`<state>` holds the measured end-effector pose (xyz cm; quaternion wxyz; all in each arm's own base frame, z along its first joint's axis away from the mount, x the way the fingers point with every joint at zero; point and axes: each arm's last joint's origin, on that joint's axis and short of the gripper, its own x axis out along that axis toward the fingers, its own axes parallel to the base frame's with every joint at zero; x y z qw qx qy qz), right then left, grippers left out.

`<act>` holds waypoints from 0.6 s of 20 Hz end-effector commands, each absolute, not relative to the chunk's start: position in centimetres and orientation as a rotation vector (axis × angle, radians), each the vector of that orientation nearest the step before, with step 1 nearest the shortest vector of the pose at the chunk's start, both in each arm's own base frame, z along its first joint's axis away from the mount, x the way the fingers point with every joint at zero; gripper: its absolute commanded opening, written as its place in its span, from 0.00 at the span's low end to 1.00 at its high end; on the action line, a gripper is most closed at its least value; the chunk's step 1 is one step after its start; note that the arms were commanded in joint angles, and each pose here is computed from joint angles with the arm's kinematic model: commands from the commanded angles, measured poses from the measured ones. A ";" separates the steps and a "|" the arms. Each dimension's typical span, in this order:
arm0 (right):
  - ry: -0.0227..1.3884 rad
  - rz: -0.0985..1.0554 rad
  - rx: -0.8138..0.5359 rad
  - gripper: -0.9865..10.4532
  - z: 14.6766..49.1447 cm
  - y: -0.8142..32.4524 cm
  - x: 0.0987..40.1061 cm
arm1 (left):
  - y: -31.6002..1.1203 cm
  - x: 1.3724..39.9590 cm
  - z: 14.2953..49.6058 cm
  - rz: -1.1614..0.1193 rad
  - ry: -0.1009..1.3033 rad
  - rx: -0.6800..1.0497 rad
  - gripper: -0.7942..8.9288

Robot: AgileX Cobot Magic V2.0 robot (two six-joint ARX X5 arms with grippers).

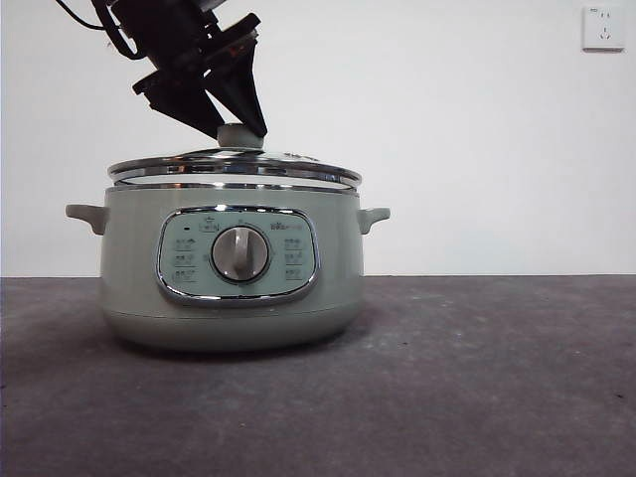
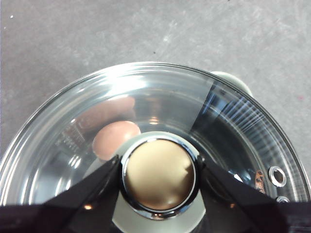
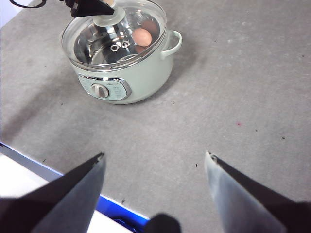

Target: Pick up the egg,open the lid,put the egg in the pot,close the lid

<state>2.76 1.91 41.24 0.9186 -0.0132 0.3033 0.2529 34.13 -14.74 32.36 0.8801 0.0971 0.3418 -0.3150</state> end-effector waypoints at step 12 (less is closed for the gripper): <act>0.625 0.514 -0.019 0.39 41.1 2.0 2.8 | -14.4 33.4 29.6 -0.653 0.805 0.205 0.08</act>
